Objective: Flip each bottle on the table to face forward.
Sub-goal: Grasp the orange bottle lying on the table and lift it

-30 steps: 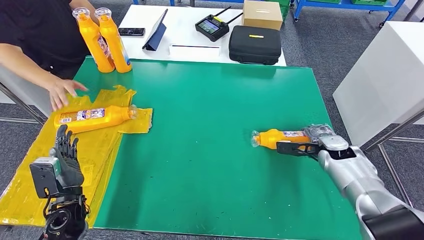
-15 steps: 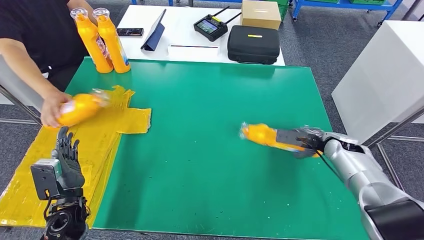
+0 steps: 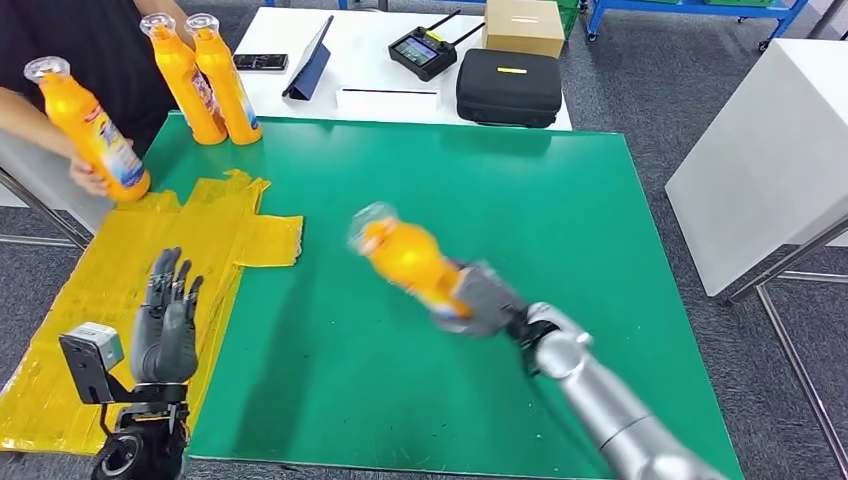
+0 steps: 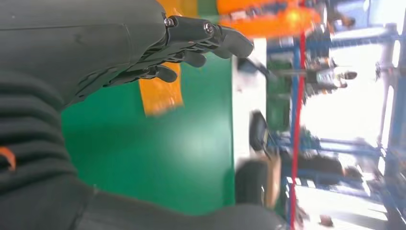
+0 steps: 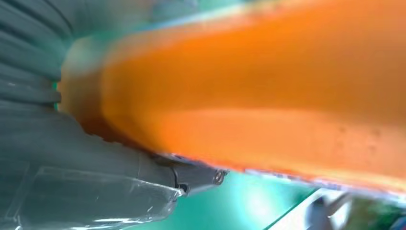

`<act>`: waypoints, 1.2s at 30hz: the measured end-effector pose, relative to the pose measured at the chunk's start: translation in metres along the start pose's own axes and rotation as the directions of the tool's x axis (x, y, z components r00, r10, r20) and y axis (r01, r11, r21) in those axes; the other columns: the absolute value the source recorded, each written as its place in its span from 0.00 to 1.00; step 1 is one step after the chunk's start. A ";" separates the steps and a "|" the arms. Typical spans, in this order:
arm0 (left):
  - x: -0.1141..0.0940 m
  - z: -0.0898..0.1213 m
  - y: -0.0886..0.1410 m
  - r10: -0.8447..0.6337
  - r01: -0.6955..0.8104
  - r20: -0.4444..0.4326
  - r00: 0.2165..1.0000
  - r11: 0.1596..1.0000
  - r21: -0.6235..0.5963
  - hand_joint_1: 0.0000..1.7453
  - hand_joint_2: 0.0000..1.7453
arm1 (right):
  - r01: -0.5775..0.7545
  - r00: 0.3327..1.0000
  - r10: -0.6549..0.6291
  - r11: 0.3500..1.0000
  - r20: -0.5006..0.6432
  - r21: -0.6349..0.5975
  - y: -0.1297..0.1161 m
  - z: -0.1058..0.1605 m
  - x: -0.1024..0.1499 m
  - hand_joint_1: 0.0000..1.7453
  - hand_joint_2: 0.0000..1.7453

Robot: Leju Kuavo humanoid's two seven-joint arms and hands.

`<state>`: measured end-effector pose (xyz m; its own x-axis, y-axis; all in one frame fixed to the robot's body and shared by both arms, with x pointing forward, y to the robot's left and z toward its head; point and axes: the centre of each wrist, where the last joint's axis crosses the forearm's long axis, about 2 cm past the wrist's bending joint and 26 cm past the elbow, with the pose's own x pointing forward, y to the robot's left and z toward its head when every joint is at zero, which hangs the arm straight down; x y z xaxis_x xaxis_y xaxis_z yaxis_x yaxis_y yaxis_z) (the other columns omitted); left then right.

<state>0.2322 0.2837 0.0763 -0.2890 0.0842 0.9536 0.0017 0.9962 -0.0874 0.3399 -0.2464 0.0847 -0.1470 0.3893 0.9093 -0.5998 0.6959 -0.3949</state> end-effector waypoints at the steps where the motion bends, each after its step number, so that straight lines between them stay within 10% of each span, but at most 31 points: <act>1: 0.002 0.000 -0.006 0.013 -0.013 0.005 1.000 1.000 -0.018 0.00 1.00 | 0.009 1.000 -0.009 1.000 0.019 0.009 0.014 -0.003 0.007 1.00 1.00; 17: 0.023 -0.021 -0.092 0.170 -0.155 0.033 0.985 0.951 -0.267 0.00 1.00 | 0.099 0.981 -0.104 0.994 0.163 0.042 0.085 -0.069 0.089 1.00 1.00; 32: 0.030 -0.034 -0.100 0.156 -0.135 0.063 0.986 0.956 -0.261 0.02 1.00 | 0.095 0.986 -0.114 0.984 0.125 0.147 0.114 -0.095 0.115 1.00 1.00; 36: 0.031 -0.038 -0.099 0.140 -0.124 0.057 0.988 0.966 -0.228 1.00 1.00 | 0.097 0.987 -0.118 0.979 0.108 0.179 0.126 -0.102 0.123 1.00 1.00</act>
<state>0.2595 0.1890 0.1256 -0.3401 0.2216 0.9139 0.2556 0.9570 -0.1369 0.3265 -0.0488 0.1335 -0.1593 0.2370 0.9584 -0.7425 0.6110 -0.2745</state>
